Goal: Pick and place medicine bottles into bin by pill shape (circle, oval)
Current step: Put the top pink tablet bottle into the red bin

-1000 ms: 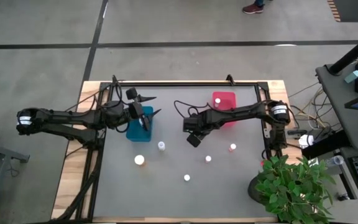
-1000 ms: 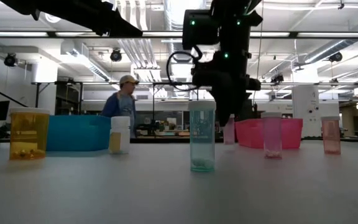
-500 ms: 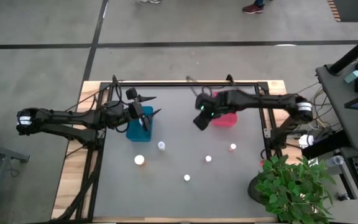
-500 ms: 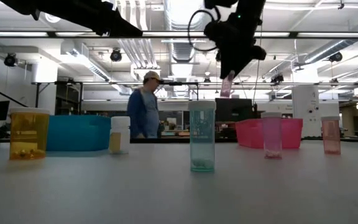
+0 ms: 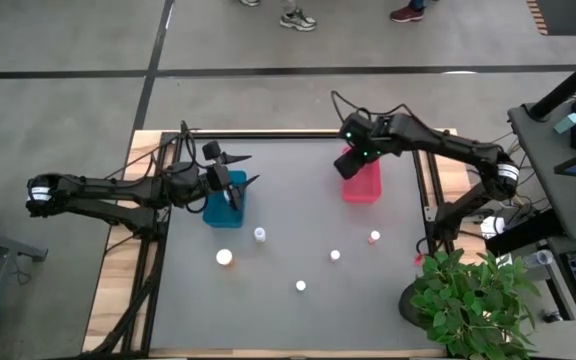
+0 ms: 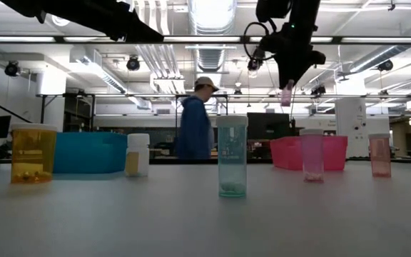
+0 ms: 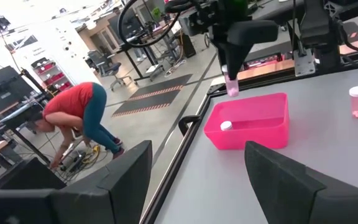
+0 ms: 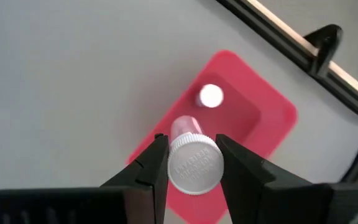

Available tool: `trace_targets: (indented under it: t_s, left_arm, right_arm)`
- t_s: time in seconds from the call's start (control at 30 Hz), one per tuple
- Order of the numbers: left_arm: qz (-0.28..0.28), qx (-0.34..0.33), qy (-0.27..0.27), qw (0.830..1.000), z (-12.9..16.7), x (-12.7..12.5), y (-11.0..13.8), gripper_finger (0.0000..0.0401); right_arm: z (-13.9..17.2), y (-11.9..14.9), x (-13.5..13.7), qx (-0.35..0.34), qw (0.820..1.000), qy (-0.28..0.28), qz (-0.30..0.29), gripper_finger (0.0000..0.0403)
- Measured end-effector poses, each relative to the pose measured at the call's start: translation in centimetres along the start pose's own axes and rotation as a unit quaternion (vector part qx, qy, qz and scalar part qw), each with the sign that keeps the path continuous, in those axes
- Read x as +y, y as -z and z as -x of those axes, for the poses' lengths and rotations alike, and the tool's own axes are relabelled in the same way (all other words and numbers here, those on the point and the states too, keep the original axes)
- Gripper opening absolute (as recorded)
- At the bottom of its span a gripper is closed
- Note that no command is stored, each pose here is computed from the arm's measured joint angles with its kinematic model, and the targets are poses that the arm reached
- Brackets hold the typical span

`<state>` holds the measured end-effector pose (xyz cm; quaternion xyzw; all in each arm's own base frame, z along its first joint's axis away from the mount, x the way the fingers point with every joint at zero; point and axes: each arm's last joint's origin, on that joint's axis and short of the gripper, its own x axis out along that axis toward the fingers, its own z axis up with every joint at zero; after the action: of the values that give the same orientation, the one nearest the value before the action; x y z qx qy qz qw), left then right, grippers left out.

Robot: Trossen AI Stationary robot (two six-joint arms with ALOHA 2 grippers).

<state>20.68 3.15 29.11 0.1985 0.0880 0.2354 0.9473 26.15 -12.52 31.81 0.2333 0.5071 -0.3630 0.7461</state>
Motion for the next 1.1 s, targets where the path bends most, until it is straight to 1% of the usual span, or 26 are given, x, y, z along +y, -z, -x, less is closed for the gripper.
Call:
trace_targets:
  t_s: [0.3,0.57,0.9,1.1]
  left_arm:
    - [0.0,0.0,0.0,1.0,0.0,0.0,0.0,0.0238]
    - [0.0,0.0,0.0,1.0,0.0,0.0,0.0,0.0238]
    - [0.0,0.0,0.0,1.0,0.0,0.0,0.0,0.0238]
    - [0.0,0.0,0.0,1.0,0.0,0.0,0.0,0.0238]
  right_arm:
    - [-1.0,-0.3,-2.4,0.023,0.999,0.023,-0.009,0.0107]
    - [-3.6,0.7,-4.0,0.061,0.997,0.044,-0.017,0.0107]
    - [-7.1,1.3,-5.7,0.045,0.997,0.046,-0.051,0.0107]
    - [-9.1,2.0,-6.3,0.037,0.997,0.032,-0.062,0.0107]
